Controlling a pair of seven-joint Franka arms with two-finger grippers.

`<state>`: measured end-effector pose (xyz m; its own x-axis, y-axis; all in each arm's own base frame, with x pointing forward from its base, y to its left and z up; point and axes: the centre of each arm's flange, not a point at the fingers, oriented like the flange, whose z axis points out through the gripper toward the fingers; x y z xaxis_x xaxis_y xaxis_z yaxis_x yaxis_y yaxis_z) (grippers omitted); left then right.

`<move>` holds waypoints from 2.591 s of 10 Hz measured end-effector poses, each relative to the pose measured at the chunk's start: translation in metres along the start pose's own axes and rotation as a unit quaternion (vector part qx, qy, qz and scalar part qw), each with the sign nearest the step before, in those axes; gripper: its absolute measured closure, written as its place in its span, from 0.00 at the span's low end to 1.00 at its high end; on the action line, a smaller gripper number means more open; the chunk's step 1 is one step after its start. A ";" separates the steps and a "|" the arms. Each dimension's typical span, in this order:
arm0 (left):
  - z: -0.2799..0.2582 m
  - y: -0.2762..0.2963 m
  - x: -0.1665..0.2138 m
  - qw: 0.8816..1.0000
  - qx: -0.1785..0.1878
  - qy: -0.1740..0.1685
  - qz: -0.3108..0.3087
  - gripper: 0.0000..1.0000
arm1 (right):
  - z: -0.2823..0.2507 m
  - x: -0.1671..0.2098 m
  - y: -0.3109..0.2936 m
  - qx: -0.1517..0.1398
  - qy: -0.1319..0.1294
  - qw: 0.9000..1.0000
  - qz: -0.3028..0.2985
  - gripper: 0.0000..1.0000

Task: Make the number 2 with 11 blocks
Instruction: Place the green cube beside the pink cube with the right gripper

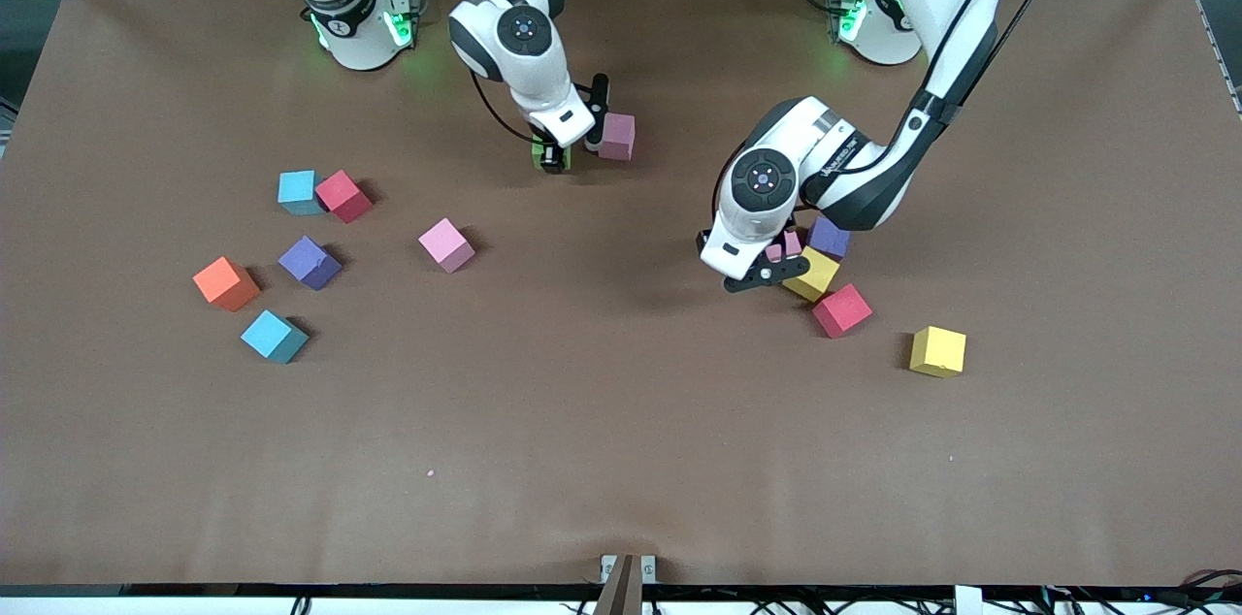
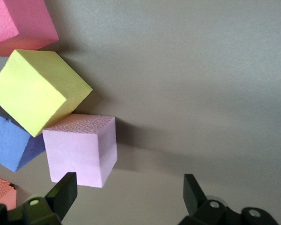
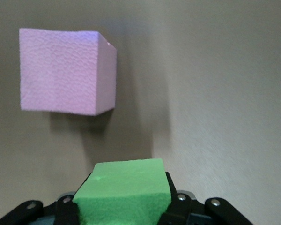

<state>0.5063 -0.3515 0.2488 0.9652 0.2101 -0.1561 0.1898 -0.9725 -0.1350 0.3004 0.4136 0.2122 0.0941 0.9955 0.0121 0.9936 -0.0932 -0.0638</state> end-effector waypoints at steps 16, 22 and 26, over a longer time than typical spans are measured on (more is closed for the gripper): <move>0.038 -0.057 0.013 0.999 0.014 -0.030 0.027 0.00 | 0.034 0.027 -0.045 -0.007 0.016 1.000 0.005 0.41; 0.045 -0.059 0.010 0.999 0.018 -0.036 0.028 0.00 | 0.034 0.027 -0.045 -0.007 0.017 1.000 0.005 0.41; 0.048 -0.059 0.009 0.999 0.019 -0.038 0.029 0.00 | 0.034 0.029 -0.045 -0.008 0.020 1.000 0.005 0.41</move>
<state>0.4955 -0.2873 0.2084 0.9575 0.1625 -0.2383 0.1264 -0.9790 -0.1597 0.2567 0.4471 0.1813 0.1057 0.9931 0.0515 0.9935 -0.1033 -0.0471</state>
